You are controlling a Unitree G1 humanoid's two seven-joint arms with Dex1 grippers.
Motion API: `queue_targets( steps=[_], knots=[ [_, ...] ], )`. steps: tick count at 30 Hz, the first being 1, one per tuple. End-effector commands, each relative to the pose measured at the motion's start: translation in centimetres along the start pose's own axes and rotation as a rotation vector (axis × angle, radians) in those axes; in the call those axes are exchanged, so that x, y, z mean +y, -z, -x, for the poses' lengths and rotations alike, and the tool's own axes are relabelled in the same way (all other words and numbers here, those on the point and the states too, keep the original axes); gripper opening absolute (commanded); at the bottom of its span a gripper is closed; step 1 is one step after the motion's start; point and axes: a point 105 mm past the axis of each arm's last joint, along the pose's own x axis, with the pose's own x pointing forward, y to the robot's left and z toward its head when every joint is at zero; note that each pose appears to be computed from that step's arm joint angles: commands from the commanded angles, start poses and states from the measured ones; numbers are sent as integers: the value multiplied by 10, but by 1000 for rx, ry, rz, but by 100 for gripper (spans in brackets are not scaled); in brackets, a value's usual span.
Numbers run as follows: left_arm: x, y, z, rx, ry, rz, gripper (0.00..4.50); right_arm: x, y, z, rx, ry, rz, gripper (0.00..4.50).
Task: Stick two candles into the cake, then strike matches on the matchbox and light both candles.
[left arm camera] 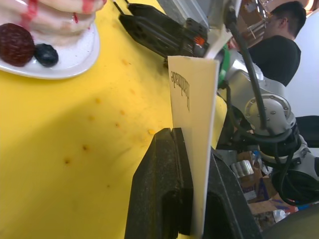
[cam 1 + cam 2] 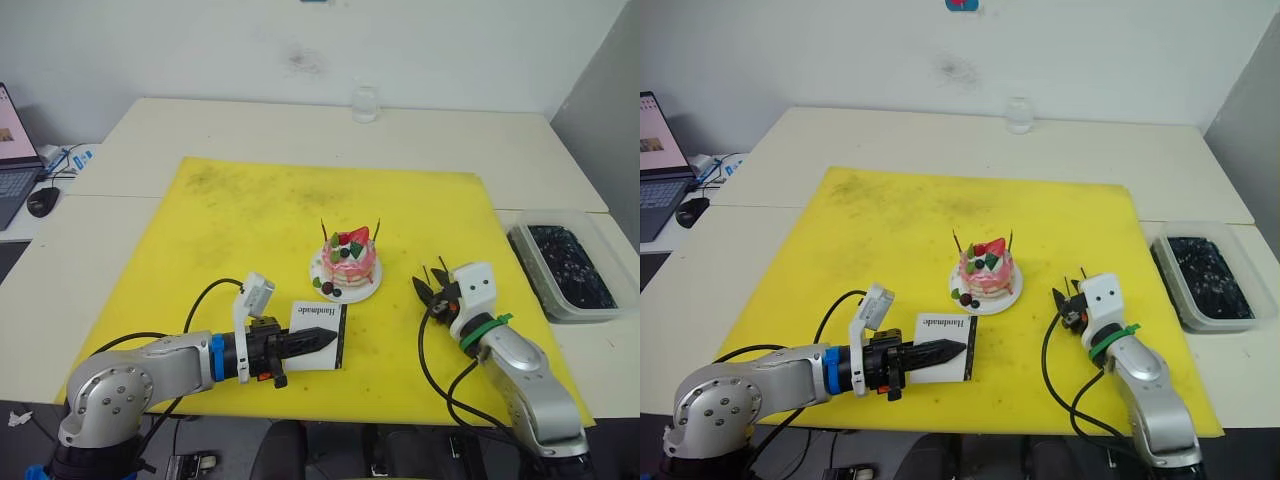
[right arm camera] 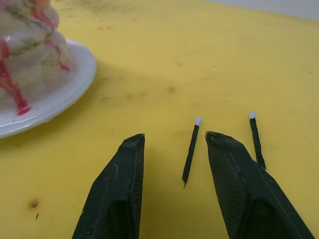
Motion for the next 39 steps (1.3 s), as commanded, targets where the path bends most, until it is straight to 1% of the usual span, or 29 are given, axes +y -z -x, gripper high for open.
queue_targets(
  steps=[1, 13, 16, 18, 20, 23, 28, 31, 34, 39],
  knots=[
    [-6, -6, -2, -16, 28, -28, 0, -7, -6, -3, -25, 57, -6, 199],
    [-1, -5, -2, -12, 18, -16, 0, -2, 6, -6, 31, 101, -45, 199],
    [1, -5, -2, -8, 12, -15, 0, 1, 10, -6, 58, 99, -62, 146],
    [2, -4, -2, -7, 10, -14, 0, 4, 11, -7, 65, 98, -78, 79],
    [2, -3, -1, -5, 10, -14, 0, 4, 11, -7, 63, 107, -88, 3],
    [2, -2, -1, -7, 6, -11, 0, 3, 12, -5, 70, 130, -121, 3],
    [1, -2, 0, -11, 8, -5, 0, 5, 4, -2, 32, 122, -144, 3],
    [1, -2, 0, -12, 20, 6, 0, 8, -9, 2, -25, 72, -147, 3],
    [2, -3, -1, -13, 22, 8, 0, 10, -16, 5, -52, 28, -146, 3],
    [4, -5, -7, -7, 40, 8, 0, 12, -12, 14, -15, -55, -102, 3]
  ],
)
